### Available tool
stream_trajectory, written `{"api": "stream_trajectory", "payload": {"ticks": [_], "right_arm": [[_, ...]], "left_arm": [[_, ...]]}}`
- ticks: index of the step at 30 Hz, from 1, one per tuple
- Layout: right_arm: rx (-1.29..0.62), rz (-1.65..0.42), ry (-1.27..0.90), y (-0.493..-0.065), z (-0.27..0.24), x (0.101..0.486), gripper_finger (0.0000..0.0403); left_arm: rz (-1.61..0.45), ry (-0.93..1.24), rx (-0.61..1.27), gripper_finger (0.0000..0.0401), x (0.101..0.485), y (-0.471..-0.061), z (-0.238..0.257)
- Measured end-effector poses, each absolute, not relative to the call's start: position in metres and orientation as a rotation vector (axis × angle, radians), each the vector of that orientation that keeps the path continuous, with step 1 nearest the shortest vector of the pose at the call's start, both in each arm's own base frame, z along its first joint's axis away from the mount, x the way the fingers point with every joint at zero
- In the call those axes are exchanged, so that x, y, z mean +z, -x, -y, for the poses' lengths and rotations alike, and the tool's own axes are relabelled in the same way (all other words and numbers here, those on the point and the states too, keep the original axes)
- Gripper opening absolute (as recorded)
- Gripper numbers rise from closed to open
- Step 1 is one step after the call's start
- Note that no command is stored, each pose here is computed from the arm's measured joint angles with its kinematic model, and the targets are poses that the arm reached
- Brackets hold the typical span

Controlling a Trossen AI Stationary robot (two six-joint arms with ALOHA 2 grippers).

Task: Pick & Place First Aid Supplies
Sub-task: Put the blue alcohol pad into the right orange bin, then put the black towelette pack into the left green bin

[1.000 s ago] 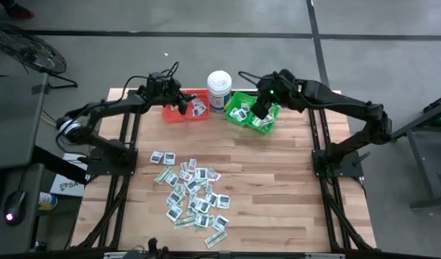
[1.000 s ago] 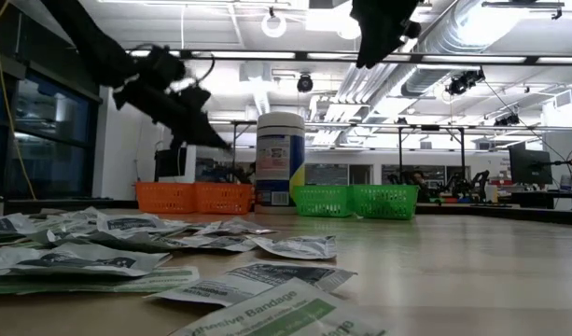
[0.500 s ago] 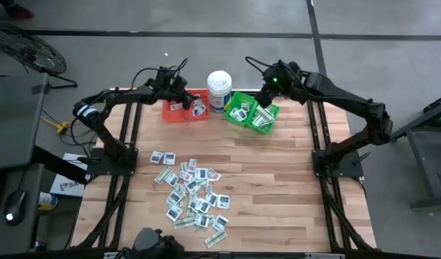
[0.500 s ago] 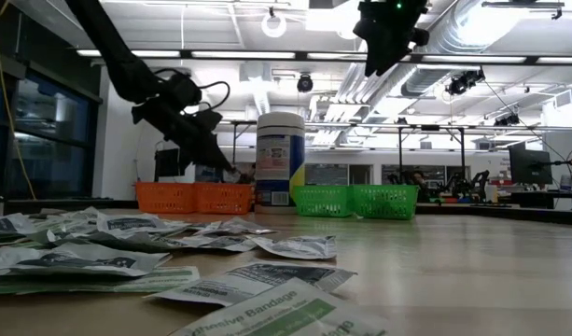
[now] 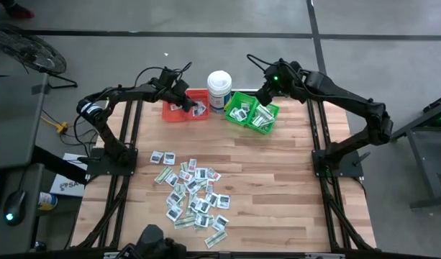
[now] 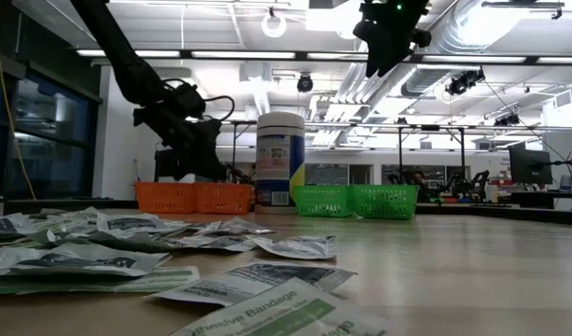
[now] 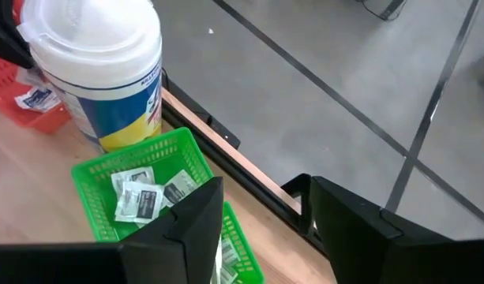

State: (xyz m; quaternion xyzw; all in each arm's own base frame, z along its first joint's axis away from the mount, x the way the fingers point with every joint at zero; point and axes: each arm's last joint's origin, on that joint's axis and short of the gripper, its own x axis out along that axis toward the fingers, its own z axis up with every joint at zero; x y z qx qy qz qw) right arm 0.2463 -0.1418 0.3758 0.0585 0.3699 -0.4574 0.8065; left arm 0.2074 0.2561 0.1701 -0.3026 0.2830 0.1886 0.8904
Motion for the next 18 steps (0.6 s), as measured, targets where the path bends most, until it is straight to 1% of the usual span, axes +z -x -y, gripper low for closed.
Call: {"api": "stream_trajectory", "payload": {"ticks": [6, 9, 12, 18], "right_arm": [[-0.958, -0.794, -0.13, -0.247, 0.141, 0.376, 0.0185], [-0.941, -0.796, -0.136, -0.247, 0.141, 0.375, 0.0185], [-0.914, -0.809, -0.117, -0.247, 0.141, 0.375, 0.0185], [-0.783, -0.819, -0.066, -0.251, 0.14, 0.376, 0.0185]], "left_arm": [[-0.576, 0.627, 0.37, 0.0133, 0.171, -0.208, -0.256], [-0.559, 0.604, 0.338, 0.0168, 0.173, -0.209, -0.256], [-0.544, 0.564, 0.348, 0.018, 0.182, -0.207, -0.255], [-0.461, 0.454, 0.376, 0.0169, 0.22, -0.199, -0.245]]}}
